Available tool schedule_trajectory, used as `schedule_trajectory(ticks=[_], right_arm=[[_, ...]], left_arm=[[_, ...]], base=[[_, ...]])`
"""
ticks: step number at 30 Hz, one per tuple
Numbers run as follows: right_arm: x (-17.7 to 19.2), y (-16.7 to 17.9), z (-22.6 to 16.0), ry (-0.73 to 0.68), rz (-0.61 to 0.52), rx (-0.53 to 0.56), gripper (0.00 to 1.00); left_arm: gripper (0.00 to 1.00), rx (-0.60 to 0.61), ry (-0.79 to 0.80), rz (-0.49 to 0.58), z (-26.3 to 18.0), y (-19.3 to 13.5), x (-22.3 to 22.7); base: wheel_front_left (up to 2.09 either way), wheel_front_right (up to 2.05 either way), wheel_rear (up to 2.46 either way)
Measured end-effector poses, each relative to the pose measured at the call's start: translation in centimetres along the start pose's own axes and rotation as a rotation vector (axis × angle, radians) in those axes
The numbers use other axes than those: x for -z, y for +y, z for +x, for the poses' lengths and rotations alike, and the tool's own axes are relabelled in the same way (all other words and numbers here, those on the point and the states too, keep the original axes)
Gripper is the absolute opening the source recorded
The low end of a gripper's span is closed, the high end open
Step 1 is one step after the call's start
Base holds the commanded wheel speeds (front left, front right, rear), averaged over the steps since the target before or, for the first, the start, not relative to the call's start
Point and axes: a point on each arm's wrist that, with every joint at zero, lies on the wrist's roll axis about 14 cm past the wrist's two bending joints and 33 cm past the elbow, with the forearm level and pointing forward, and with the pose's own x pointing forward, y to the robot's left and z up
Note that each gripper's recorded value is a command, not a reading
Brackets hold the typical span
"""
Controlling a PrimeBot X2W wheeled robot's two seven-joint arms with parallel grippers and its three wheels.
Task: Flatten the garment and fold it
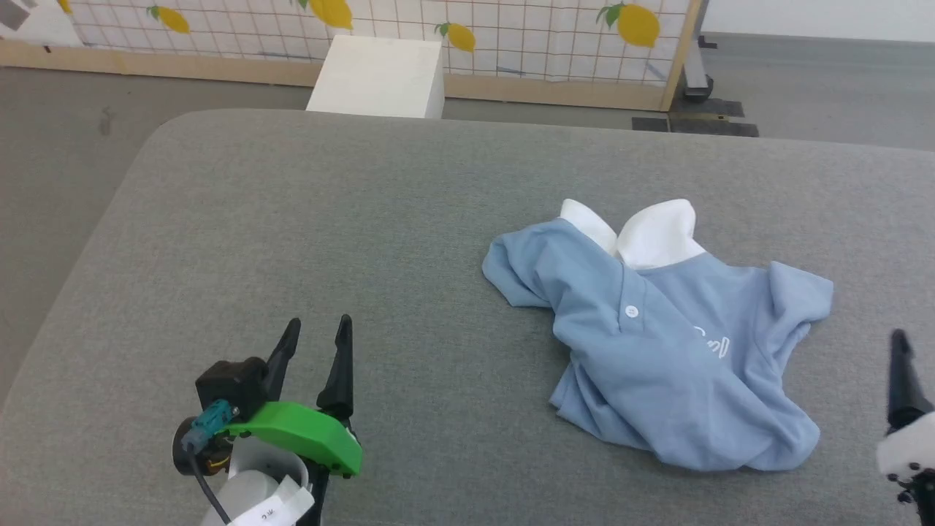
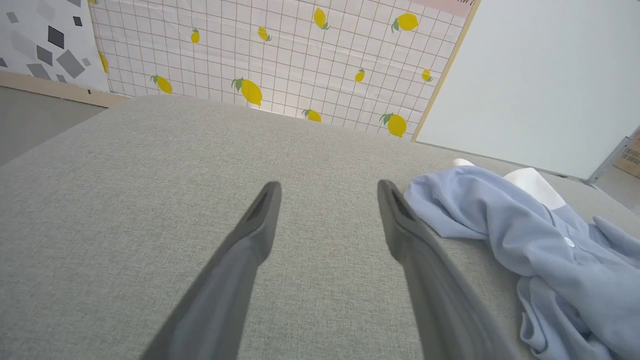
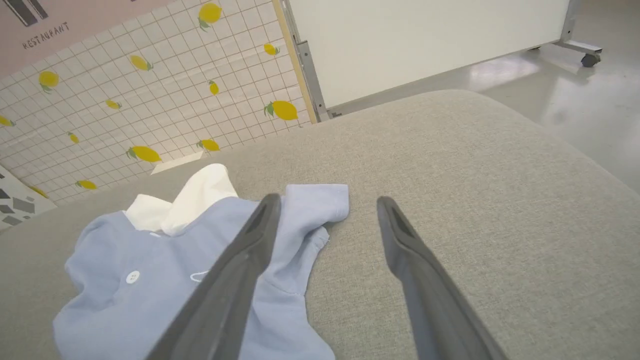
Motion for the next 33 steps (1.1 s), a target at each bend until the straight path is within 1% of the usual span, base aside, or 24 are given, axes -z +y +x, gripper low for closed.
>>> schedule_trajectory(ticks=[2, 6, 11, 13, 17, 19, 22, 26, 29, 33], right_arm=[[-0.3, -1.1, -0.2, -0.027, 0.0, 0.032, 1.0], [-0.6, -1.7, -0.2, -0.053, 0.0, 0.051, 1.0], [-1.0, -1.7, 0.5, -0.068, 0.006, 0.054, 1.0], [-1.1, -1.3, 1.0, -0.069, 0.008, 0.047, 1.0], [-1.0, -1.1, 2.0, -0.067, 0.011, 0.043, 1.0], [-0.6, -1.2, 2.5, -0.059, 0.019, 0.047, 1.0], [0.1, -1.8, 3.0, -0.041, 0.02, 0.065, 1.0], [1.8, -3.5, 3.0, 0.002, 0.014, 0.114, 1.0], [2.8, -4.5, 3.0, 0.023, 0.007, 0.143, 1.0], [3.6, -5.6, 3.0, 0.043, -0.001, 0.177, 1.0]], left_arm=[[1.0, 0.005, 0.002, -0.017, 0.1, -0.3, 0.1], [1.0, 0.04, 0.019, -0.019, 1.1, -1.5, 0.2], [1.0, 0.133, 0.073, -0.005, 5.3, -4.9, -0.3], [1.0, 0.166, 0.122, 0.005, 7.4, -6.3, -0.2], [1.0, 0.214, 0.324, 0.054, 11.1, -8.5, 1.8], [1.0, 0.194, 0.484, 0.084, 12.5, -8.6, 4.0], [1.0, 0.183, 0.651, 0.121, 13.8, -9.0, 6.2], [1.0, 0.206, 0.834, 0.202, 14.7, -9.9, 9.2], [1.0, 0.221, 0.958, 0.257, 14.3, -10.1, 11.8], [1.0, 0.237, 1.07, 0.335, 13.6, -10.1, 14.9]], base=[[0.0, 0.0, 0.0], [0.0, 0.0, 0.0], [0.0, 0.0, 0.0], [0.0, 0.0, 0.0], [0.0, 0.0, 0.0], [0.0, 0.0, 0.0], [0.0, 0.0, 0.0], [0.0, 0.0, 0.0], [0.0, 0.0, 0.0], [0.0, 0.0, 0.0]])
